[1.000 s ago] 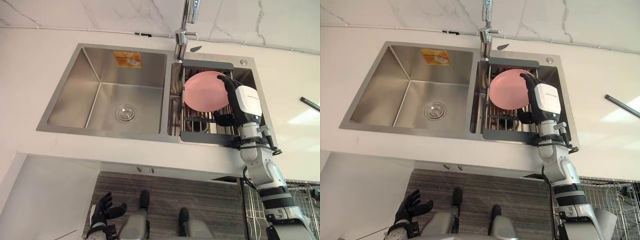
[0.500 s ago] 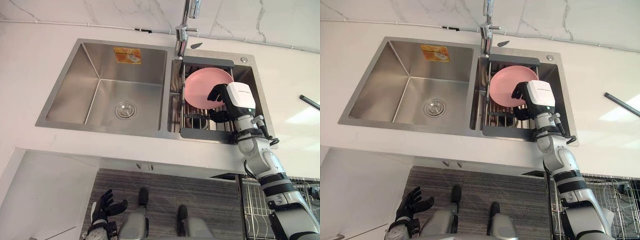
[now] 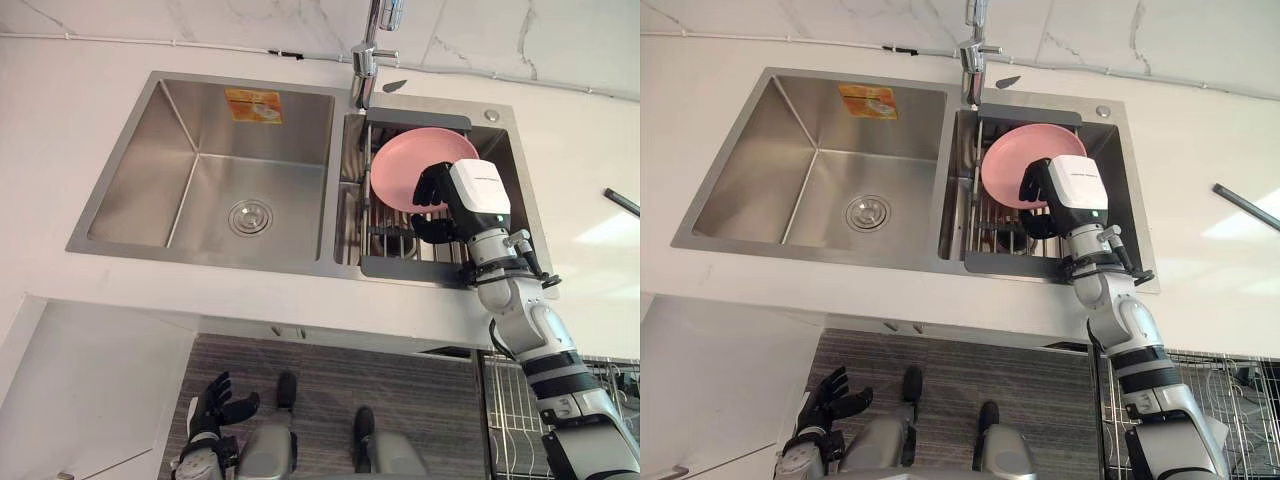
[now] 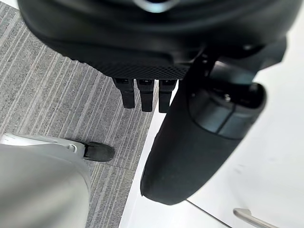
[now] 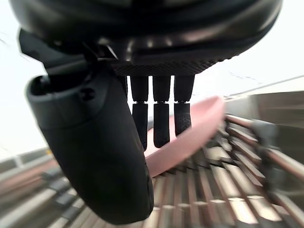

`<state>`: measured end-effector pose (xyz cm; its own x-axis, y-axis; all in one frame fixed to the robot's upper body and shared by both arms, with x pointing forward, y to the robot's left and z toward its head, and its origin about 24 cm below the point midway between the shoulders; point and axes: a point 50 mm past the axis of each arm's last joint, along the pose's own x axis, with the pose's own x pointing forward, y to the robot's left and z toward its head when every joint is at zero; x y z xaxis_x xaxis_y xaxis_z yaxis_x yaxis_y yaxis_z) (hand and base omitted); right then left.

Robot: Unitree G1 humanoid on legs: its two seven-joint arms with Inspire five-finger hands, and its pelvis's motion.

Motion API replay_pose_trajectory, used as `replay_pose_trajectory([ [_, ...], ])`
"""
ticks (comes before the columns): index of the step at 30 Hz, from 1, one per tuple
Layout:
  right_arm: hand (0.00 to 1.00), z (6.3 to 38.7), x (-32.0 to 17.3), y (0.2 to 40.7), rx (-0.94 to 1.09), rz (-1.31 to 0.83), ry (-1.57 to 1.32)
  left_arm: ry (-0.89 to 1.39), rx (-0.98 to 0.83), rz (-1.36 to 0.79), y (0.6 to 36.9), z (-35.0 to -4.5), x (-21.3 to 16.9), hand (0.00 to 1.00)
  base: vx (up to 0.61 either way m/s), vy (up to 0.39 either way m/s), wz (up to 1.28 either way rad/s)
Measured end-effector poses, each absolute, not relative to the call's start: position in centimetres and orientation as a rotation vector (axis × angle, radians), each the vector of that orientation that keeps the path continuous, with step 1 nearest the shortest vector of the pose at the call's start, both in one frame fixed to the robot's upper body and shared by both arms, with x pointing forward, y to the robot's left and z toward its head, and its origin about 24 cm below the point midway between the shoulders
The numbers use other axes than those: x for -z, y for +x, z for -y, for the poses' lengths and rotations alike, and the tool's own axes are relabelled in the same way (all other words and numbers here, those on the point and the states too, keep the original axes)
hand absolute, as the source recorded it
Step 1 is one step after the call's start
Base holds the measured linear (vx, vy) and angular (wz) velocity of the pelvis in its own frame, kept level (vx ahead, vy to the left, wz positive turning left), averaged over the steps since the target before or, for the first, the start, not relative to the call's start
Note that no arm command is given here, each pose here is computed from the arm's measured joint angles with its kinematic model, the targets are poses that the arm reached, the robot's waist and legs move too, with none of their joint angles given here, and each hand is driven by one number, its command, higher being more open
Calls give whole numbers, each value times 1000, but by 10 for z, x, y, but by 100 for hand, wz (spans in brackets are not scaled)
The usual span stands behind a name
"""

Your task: Walk over to the sink, pick up the cup, carry it to the dishwasher, place the cup inside the dishwasher, then close the dishwasher door

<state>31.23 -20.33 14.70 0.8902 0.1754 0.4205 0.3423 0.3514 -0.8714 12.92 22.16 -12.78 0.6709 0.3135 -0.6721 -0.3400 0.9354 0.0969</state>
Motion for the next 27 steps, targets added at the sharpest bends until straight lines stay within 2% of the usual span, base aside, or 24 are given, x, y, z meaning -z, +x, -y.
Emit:
replay_pose_trajectory([
  [7,30,210,-164,296,183,581,-1174,-43,-361,-752,129,-219,128,90,-12,0,-1],
  [18,30,213,-148,280,191,538,-1093,-36,-344,-761,128,-220,129,90,-17,0,-4],
  [19,90,214,-148,277,200,540,-1082,-35,-343,-762,128,-220,129,90,30,-8,-3],
  [27,90,216,-145,273,213,527,-1035,-7,-323,-770,127,-222,130,90,8,-6,-4],
])
